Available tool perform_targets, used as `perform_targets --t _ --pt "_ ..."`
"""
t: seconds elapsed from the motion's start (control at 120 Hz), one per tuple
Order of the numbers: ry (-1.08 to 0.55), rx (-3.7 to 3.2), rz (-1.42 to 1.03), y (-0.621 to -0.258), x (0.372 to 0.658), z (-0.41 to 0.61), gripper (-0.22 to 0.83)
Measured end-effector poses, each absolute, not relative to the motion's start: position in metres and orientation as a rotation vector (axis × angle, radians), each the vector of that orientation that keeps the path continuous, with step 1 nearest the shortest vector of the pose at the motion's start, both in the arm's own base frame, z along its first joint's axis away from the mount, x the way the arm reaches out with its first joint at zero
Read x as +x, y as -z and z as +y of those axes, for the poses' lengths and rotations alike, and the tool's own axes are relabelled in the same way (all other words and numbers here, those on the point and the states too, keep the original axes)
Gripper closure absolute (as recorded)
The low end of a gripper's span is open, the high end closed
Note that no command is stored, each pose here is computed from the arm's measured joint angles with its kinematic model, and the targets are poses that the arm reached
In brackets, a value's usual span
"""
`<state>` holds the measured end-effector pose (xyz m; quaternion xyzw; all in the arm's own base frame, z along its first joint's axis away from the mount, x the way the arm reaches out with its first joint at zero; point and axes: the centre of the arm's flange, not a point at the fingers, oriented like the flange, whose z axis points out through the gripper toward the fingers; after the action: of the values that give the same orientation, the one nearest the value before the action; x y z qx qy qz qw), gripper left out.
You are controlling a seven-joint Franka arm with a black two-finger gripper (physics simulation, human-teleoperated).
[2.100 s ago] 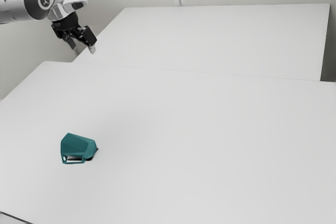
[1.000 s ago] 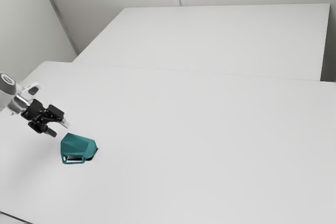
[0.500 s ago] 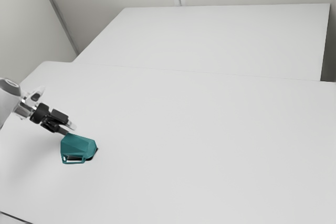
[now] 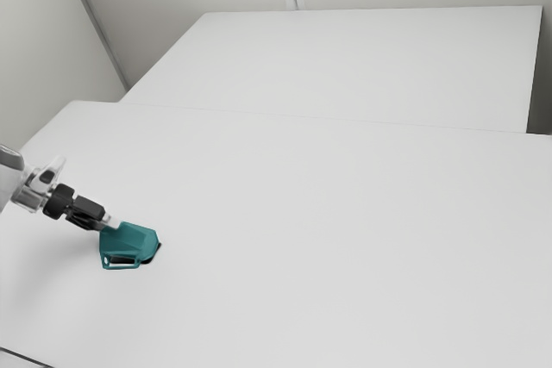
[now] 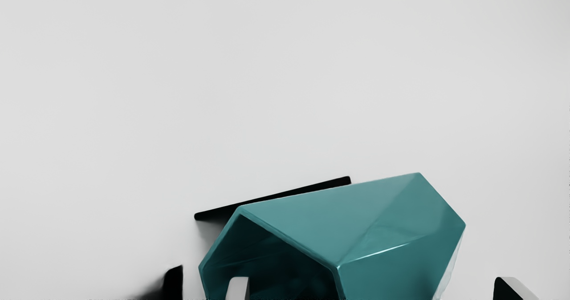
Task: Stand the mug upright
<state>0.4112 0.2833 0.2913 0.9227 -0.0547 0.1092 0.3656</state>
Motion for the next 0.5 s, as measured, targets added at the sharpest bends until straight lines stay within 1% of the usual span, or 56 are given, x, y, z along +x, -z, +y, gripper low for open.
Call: perform_targets --t 0.075,0.375,0.5 --pt "-0.284 2.368 -0.157 -0.291 0.410 0.282 0.05" --pt "-0.300 2.335 -0.195 -0.289 0.411 0.275 0.31" --pt "-0.323 2.307 -0.194 -0.291 0.413 0.272 0.38"
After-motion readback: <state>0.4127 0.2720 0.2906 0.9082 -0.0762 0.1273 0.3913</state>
